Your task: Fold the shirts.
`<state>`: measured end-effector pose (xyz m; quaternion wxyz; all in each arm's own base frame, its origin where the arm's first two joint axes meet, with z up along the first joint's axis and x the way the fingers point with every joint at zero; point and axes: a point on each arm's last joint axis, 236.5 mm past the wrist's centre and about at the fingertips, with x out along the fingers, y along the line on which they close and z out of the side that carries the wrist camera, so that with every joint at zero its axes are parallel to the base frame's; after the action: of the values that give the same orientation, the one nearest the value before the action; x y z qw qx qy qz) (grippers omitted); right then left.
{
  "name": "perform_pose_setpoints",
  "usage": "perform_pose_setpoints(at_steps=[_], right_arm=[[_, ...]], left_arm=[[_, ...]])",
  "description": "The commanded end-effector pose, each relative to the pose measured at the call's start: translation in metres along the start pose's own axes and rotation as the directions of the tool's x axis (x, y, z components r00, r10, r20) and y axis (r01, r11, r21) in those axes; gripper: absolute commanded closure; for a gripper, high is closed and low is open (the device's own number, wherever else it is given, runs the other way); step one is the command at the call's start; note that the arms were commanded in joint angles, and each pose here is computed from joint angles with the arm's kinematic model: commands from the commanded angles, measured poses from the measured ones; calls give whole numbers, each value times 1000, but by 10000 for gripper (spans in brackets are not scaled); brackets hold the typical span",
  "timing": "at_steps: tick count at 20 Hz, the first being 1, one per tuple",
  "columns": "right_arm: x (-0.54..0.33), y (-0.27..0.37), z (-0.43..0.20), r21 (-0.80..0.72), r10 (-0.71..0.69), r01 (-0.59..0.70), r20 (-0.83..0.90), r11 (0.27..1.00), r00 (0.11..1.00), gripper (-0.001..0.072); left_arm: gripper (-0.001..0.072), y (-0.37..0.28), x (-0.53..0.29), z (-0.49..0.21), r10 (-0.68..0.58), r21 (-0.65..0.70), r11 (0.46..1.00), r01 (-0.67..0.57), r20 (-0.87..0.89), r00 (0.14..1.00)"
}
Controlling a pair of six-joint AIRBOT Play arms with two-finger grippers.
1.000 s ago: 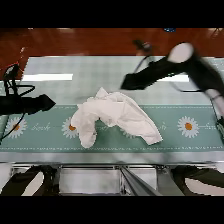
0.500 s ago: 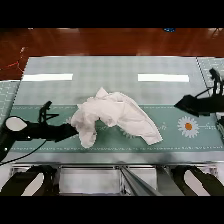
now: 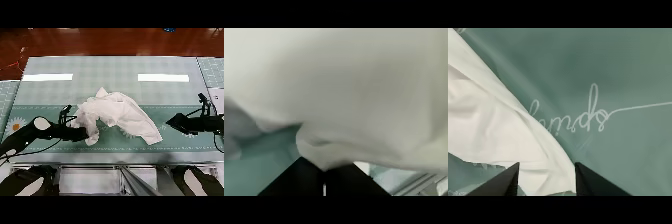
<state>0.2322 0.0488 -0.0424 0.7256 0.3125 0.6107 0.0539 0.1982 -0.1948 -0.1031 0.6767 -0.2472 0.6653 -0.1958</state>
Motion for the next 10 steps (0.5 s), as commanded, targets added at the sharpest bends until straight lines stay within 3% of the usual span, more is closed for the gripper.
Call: perform_pose_setpoints(at_steps=[1,4,10], right_arm=[[12,-4,-27,38,18,-15,-82,999,996,304],[26,-11,-45,81,31,-22,-119,996,992,304],[30,-20,-20,83,2,0,-21,997,1000,304]], left_arm=[[688,-15,1,22,-13,51,999,12,28,1000],[688,-27,-7,38,-31,76,997,26,61,998],[688,-31,-7,30,-39,81,996,37,24,999]])
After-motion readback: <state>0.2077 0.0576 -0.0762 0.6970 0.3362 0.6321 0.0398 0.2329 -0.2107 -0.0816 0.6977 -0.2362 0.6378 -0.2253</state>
